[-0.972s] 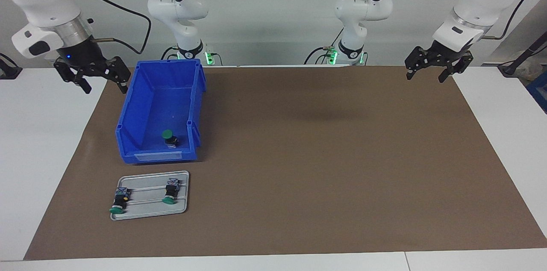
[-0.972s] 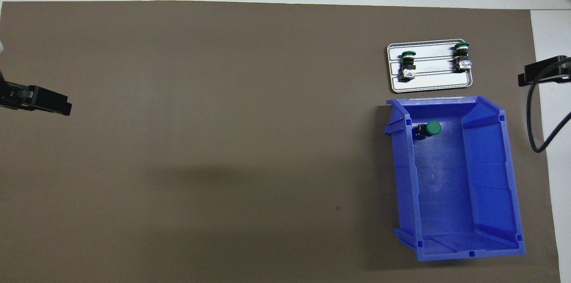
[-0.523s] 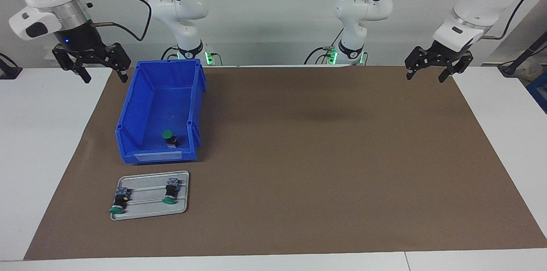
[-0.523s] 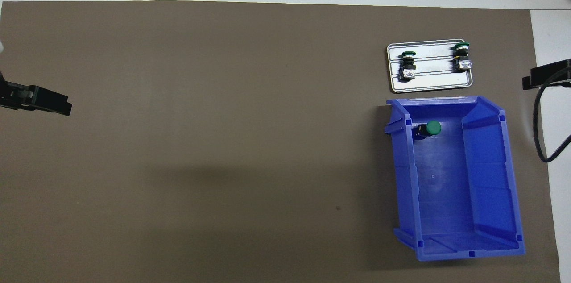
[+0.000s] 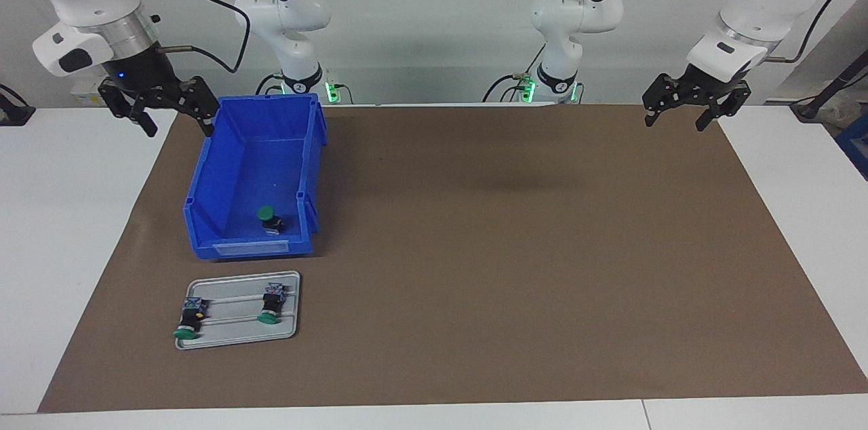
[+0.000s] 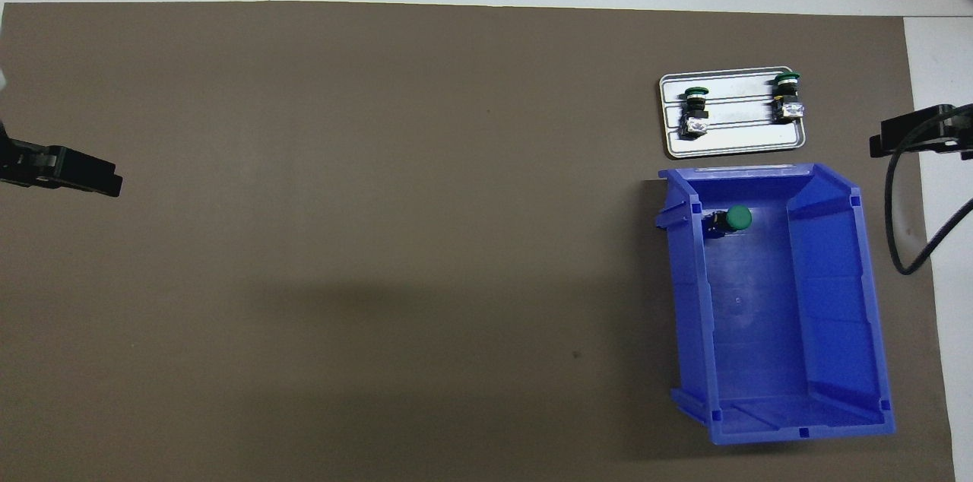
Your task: Place and press button with both arms
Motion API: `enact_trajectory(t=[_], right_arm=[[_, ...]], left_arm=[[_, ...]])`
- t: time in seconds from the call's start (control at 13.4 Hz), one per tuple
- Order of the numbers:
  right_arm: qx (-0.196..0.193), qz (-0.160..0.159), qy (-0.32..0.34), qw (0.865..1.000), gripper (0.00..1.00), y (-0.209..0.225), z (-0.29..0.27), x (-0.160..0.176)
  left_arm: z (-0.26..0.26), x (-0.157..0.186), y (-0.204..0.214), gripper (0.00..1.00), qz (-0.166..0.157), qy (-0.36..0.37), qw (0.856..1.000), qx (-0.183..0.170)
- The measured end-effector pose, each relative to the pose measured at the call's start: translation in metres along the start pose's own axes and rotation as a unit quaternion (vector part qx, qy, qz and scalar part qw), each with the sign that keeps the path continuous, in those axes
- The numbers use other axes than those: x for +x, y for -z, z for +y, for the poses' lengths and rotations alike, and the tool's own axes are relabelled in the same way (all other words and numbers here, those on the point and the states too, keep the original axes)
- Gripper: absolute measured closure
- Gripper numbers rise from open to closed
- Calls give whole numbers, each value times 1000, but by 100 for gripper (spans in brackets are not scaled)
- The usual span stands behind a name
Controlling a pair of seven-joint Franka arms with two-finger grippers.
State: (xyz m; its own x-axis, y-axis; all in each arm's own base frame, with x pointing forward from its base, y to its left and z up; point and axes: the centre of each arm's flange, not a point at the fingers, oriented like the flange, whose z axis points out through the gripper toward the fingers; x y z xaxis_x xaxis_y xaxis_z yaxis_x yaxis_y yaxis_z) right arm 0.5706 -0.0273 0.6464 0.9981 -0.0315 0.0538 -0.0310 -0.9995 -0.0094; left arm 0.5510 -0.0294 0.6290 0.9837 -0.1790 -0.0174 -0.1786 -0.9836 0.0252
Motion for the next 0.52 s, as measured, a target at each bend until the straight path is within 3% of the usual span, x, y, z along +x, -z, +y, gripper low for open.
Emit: enact_trajectory(t=[0.52], right_arm=[[2, -30, -7, 1000, 0, -18, -16, -13]], left_arm=[[0, 0, 0, 0, 0, 0, 1000, 0]])
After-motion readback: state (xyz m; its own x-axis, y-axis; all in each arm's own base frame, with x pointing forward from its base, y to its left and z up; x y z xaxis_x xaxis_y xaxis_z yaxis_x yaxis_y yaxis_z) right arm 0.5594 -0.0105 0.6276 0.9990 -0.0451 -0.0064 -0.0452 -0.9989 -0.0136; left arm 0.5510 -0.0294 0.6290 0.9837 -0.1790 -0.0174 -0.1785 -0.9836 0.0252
